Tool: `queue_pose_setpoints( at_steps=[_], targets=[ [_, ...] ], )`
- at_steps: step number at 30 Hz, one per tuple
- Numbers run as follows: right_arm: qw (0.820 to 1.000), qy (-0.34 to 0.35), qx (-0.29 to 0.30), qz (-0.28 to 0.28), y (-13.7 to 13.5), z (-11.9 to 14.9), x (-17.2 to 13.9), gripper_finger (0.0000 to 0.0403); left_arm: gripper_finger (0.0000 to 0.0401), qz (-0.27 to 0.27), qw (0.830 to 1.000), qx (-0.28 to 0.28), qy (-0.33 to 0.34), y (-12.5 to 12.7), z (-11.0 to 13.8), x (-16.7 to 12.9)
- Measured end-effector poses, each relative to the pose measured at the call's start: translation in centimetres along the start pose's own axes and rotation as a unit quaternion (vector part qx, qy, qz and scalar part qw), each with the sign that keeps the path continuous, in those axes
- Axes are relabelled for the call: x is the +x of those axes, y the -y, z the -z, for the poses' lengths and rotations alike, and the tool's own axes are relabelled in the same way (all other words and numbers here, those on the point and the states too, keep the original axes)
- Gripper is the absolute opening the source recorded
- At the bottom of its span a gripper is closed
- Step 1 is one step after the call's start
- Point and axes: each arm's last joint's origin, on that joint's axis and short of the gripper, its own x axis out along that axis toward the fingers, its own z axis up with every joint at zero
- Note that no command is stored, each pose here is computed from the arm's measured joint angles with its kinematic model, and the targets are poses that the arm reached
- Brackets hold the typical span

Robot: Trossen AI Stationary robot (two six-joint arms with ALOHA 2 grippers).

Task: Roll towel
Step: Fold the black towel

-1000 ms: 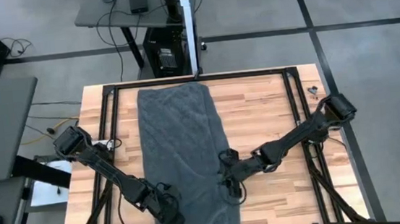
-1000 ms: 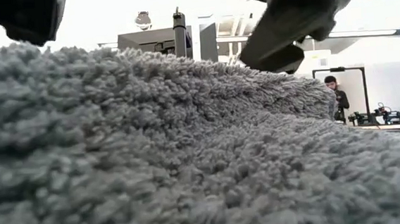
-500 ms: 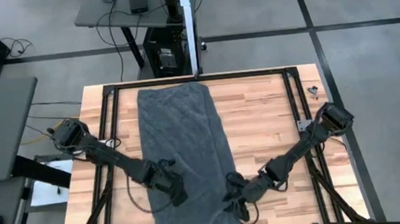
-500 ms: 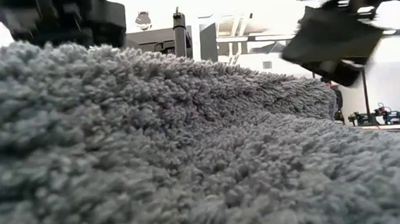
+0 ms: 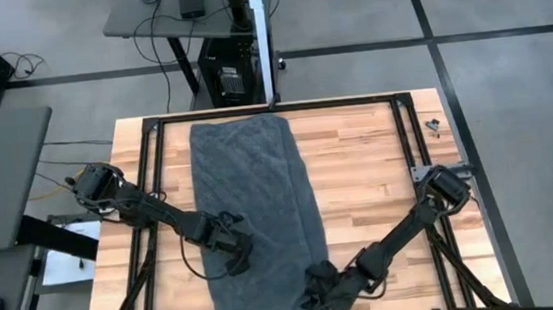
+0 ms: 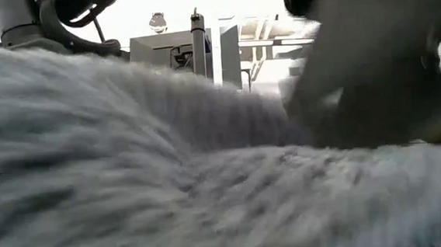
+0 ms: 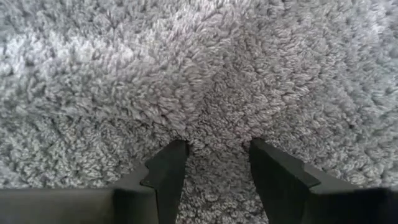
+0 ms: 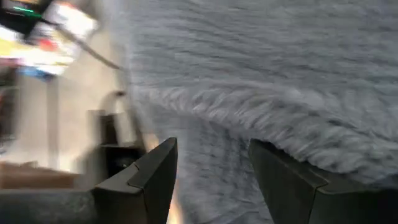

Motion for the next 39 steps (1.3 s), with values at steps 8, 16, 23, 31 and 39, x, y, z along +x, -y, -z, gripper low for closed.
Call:
queue_pose_setpoints(
  at_steps=[8, 16, 23, 31, 39],
  targets=[
    [0.999, -0.034, 0.007, 0.013, -1.5, 2.3, -1.5, 0.0195, 0.0162, 0.003, 1.000, 0.010, 0.000, 0.1, 0.5, 0.2],
    [0.999, -0.033, 0.005, -0.020, -3.6, 2.5, -2.4, 0.0195, 0.0162, 0.010, 1.000, 0.001, -0.001, -0.3, 0.0, 0.1],
    [0.999, -0.032, -0.037, -0.021, -6.0, 0.4, -5.5, 0.0195, 0.0162, 0.061, 0.997, 0.004, 0.043, 1.0, -1.6, -5.3],
    [0.987, -0.027, -0.160, 0.008, -7.8, -1.9, -9.0, 0.0195, 0.0162, 0.195, 0.966, 0.002, 0.171, 3.0, -3.3, -14.1],
    [0.953, -0.057, -0.291, 0.054, -6.0, -4.3, -8.3, 0.0199, 0.0162, 0.238, 0.935, -0.006, 0.262, 2.5, -4.6, -16.9]
  ],
)
